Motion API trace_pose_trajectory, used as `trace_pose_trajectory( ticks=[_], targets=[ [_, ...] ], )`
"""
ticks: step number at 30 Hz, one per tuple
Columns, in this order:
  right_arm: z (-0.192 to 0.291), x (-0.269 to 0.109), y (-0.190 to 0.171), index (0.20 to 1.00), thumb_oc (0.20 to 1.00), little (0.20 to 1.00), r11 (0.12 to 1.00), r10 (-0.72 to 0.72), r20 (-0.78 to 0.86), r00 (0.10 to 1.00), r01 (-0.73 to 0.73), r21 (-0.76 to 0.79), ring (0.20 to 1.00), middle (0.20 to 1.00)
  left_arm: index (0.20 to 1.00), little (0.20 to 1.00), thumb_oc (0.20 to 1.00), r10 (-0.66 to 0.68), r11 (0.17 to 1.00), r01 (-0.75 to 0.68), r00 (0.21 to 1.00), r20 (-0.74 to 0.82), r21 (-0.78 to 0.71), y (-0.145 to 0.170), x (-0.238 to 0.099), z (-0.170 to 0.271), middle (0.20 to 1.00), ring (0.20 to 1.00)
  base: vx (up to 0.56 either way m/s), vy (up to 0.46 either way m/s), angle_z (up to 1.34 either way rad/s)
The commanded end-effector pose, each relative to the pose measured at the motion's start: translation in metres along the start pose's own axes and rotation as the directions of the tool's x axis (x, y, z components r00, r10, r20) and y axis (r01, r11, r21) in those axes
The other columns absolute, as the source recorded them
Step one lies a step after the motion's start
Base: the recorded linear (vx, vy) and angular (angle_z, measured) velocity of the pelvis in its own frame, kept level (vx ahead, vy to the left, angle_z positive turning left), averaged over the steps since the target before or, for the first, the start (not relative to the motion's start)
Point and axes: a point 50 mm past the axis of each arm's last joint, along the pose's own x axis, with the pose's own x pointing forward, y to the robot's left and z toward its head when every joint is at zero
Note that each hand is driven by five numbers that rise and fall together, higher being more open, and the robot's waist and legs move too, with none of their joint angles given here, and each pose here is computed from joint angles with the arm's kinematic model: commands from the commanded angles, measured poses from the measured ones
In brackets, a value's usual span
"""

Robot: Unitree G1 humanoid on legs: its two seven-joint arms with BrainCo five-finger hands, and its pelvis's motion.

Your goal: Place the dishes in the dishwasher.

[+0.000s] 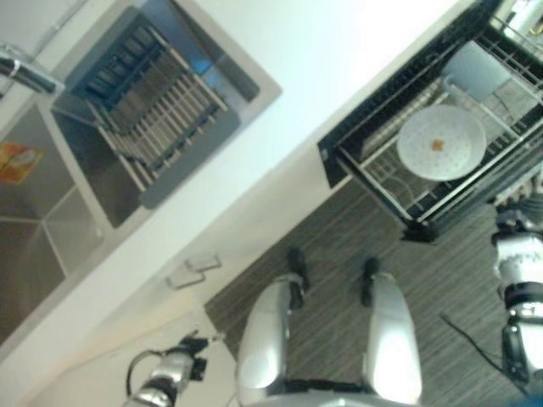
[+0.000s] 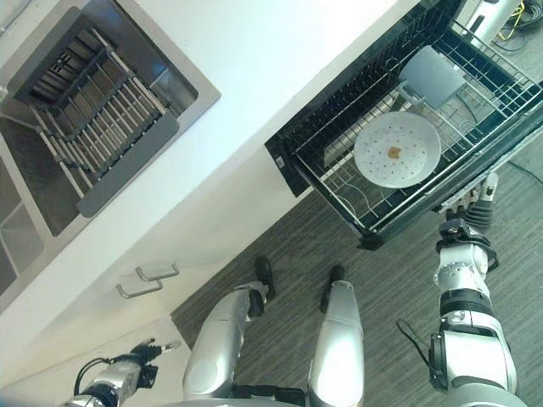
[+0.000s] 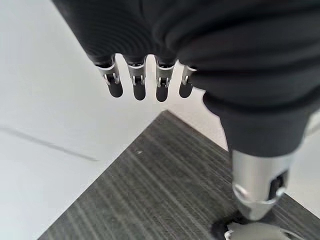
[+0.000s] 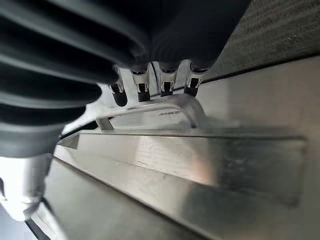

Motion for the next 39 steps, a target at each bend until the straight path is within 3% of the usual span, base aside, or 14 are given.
trace_pose_trajectory(
  ticks=[1,5,9,14,25,30,32,35,39],
  targets=[
    [0.026,0.008,0.079,1.000,1.000,1.000,0.890,0.450,0.037,0.892,-0.445,-0.096,1.000,1.000,1.000,1.000,1.000,0.043,0.995,-0.040,0.999,-0.034,0.086,0.027,-0.002,-0.015,1.000,1.000,0.02,-0.037,0.12],
    [0.033,0.008,0.127,1.000,1.000,1.000,0.775,0.613,-0.019,0.790,-0.605,-0.181,1.000,1.000,1.000,1.000,1.000,0.037,0.989,-0.032,0.999,-0.030,0.145,0.031,-0.003,-0.013,1.000,1.000,0.06,-0.018,0.11],
    [0.044,0.009,0.162,1.000,1.000,1.000,0.709,0.662,-0.040,0.749,-0.642,-0.293,1.000,1.000,1.000,1.000,1.000,0.042,0.985,-0.034,0.998,-0.044,0.167,0.043,-0.004,-0.016,1.000,1.000,0.11,0.007,0.15],
    [0.080,0.022,0.190,1.000,1.000,1.000,0.751,0.616,0.040,0.786,-0.572,-0.330,1.000,1.000,1.000,1.000,1.000,0.066,0.980,-0.057,0.997,-0.044,0.192,0.058,-0.006,-0.019,1.000,1.000,0.11,-0.015,0.26],
    [0.109,0.006,0.264,1.000,1.000,1.000,0.638,0.738,0.145,0.659,-0.613,-0.465,1.000,1.000,1.000,1.000,1.000,0.131,0.963,-0.116,0.990,-0.048,0.242,0.094,-0.012,-0.023,1.000,1.000,0.05,-0.068,0.11],
    [0.103,0.010,0.257,1.000,1.000,1.000,0.660,0.716,0.118,0.688,-0.613,-0.434,1.000,1.000,1.000,1.000,1.000,0.113,0.972,-0.094,0.991,-0.077,0.216,0.096,-0.012,-0.016,1.000,1.000,-0.03,-0.013,0.04],
    [0.088,0.013,0.245,1.000,1.000,1.000,0.675,0.708,0.108,0.698,-0.623,-0.395,1.000,1.000,1.000,1.000,1.000,0.048,0.997,-0.043,0.996,-0.070,0.069,0.086,-0.010,-0.018,1.000,1.000,-0.07,0.063,-0.01],
    [0.066,0.011,0.221,1.000,1.000,1.000,0.726,0.680,0.183,0.710,-0.617,-0.305,1.000,1.000,1.000,1.000,1.000,-0.023,0.999,0.023,1.000,0.016,-0.030,0.066,-0.006,-0.007,1.000,1.000,-0.07,0.149,-0.08],
    [0.008,-0.021,0.185,1.000,1.000,1.000,0.763,0.643,0.164,0.748,-0.609,-0.218,1.000,1.000,1.000,1.000,1.000,-0.075,0.970,0.103,0.988,0.132,-0.219,0.035,-0.003,0.023,1.000,1.000,-0.09,0.176,-0.13]
  ],
)
